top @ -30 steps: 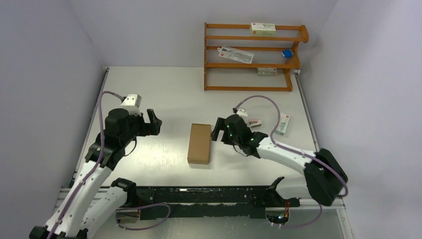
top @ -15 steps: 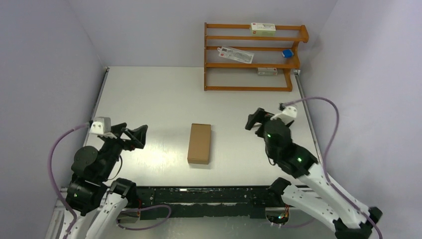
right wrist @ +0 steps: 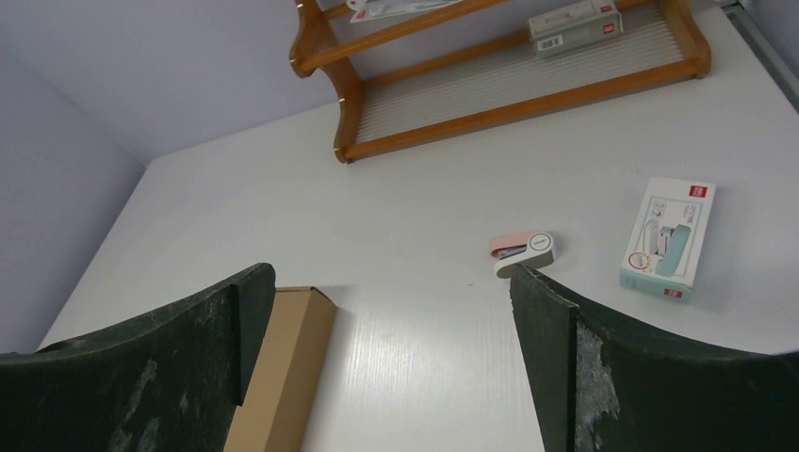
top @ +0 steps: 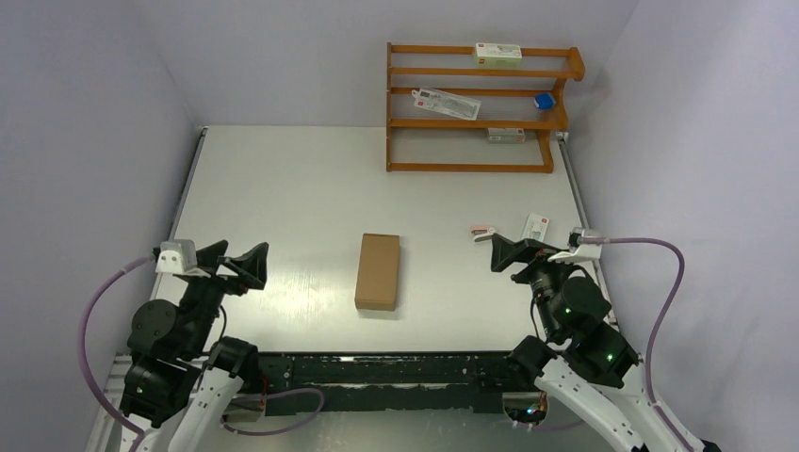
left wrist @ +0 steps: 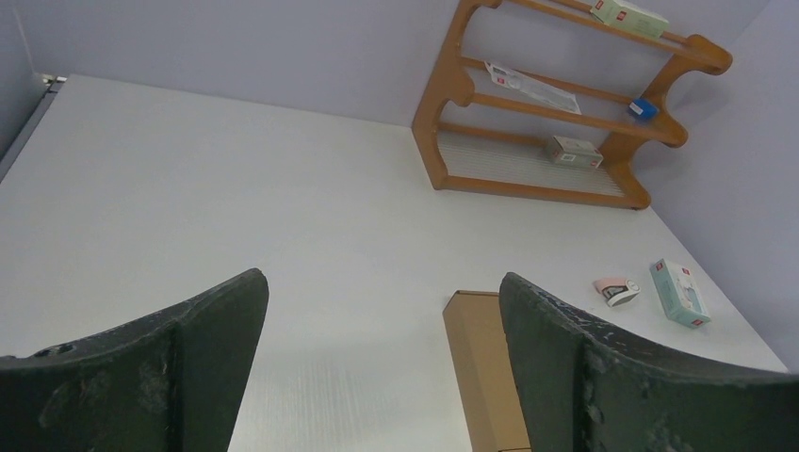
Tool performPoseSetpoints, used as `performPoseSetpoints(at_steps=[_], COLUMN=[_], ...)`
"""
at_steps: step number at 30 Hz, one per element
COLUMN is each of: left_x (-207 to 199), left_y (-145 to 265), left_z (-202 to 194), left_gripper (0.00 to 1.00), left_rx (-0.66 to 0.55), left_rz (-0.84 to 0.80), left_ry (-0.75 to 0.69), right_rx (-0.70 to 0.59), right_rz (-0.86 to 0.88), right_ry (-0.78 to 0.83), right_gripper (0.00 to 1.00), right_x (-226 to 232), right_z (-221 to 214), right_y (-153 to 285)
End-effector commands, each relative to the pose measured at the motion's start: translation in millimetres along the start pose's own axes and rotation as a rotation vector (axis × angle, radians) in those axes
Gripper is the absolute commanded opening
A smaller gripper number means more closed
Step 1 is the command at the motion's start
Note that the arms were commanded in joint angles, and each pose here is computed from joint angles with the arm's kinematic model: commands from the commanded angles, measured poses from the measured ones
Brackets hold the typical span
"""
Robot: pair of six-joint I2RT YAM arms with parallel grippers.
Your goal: Fold the paper box
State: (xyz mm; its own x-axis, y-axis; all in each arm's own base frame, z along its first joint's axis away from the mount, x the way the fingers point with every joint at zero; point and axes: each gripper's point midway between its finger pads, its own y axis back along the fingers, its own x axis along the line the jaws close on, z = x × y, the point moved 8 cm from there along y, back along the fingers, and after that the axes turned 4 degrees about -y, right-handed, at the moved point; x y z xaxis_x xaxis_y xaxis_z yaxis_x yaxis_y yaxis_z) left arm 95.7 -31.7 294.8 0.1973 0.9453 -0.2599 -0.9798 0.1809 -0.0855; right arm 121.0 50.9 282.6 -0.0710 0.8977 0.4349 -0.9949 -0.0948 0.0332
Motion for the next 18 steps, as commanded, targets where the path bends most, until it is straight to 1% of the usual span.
performPoseSetpoints(at_steps=[1, 5, 18], left_x=[4.5, 2.6, 2.6], left_y=[-0.4, -1.5, -1.5], left_z=[-2.9, -4.4, -5.1], left_gripper=[0.97, 0.97, 0.96], left_rx=[0.006, 0.011, 0.012], left_rz=[0.038, 0.016, 0.016], left_ry=[-0.007, -0.01, -0.007], right_rx=[-0.014, -0.003, 0.015], right_rz=[0.039, 0.029, 0.002], right_ry=[0.011, 0.014, 0.019], right_gripper=[1.0, 1.0, 1.0], right_x=[2.4, 2.4, 1.3], right_z=[2.7, 2.5, -0.4], right_y=[1.2, 0.8, -1.1])
